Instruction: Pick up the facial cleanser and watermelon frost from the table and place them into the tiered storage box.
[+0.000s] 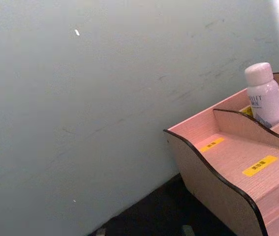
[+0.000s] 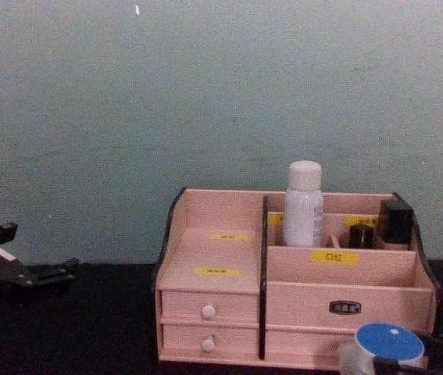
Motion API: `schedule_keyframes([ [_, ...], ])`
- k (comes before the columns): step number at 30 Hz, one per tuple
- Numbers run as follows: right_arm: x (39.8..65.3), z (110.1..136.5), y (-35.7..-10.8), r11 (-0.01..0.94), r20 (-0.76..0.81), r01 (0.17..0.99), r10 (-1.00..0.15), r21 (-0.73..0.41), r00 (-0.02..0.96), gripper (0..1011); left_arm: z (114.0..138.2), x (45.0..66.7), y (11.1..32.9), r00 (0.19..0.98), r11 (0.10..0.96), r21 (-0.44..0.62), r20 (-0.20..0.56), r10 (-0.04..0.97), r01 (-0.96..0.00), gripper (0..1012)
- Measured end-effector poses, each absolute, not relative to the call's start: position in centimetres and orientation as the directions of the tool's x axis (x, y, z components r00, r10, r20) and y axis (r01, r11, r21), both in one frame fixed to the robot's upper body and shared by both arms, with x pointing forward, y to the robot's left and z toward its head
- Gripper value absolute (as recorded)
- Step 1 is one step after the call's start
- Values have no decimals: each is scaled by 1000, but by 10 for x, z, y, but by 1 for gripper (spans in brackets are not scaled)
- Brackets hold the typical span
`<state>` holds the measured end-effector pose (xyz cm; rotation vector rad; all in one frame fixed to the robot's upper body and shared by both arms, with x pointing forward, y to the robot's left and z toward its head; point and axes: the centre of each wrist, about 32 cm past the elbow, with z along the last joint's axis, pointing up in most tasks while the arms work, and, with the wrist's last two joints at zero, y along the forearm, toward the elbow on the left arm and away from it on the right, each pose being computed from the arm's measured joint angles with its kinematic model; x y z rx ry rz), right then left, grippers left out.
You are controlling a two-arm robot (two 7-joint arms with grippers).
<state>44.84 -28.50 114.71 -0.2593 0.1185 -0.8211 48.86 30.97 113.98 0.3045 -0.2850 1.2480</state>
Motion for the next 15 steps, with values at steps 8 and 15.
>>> schedule_keyframes([
  [8, 451, 1154, -279, 681, -10, 686, -711, -257, 703, 689, 1140, 489, 310, 292, 287, 70, 374, 880, -955, 1001],
  [15, 458, 1161, -268, 705, -14, 672, -692, -225, 722, 689, 1140, 489, 310, 292, 287, 70, 374, 880, -955, 1001],
])
